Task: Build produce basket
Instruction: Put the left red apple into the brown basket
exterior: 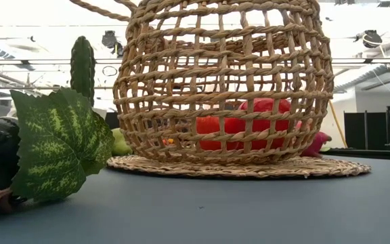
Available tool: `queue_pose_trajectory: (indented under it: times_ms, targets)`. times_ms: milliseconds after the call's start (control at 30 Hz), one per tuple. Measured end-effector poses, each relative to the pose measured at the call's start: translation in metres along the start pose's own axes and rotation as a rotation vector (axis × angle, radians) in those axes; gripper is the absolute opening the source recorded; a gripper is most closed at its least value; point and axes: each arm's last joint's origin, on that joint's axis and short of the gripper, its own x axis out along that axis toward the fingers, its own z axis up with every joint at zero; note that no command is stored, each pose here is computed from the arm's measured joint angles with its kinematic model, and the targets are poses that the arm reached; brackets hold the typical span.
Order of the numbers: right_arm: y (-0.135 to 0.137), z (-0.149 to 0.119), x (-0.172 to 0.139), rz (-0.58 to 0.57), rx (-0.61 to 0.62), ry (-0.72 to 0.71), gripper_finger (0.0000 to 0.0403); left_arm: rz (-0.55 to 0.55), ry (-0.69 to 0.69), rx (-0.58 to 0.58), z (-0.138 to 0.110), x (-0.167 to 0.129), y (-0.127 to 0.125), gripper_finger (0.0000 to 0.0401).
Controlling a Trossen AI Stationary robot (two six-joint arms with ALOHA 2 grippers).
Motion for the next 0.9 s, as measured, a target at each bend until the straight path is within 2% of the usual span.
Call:
queue_pose_trajectory:
  times_ms: [167, 633, 800, 900]
  targets:
    - [0.0, 0.0, 0.0, 0.0, 0.0, 0.0, 0.0112, 0.006, 0.011, -0.104, -0.0034, 0.0018, 0.0018, 0.0321]
    - [0.0003, 0.0005, 0.0, 0.002, 0.005, -0.004, 0.0112, 0.01, 0.011, -0.524, -0.0045, 0.0024, 0.0026, 0.0321]
    - [0.0004, 0.0006, 0.0, 0.003, 0.006, -0.005, 0.0112, 0.012, 0.01, -0.581, -0.0047, 0.0026, 0.003, 0.0321]
    - [0.0004, 0.0006, 0.0, 0.003, 0.006, -0.005, 0.0112, 0.015, 0.007, -0.658, -0.0045, 0.0026, 0.0033, 0.0321]
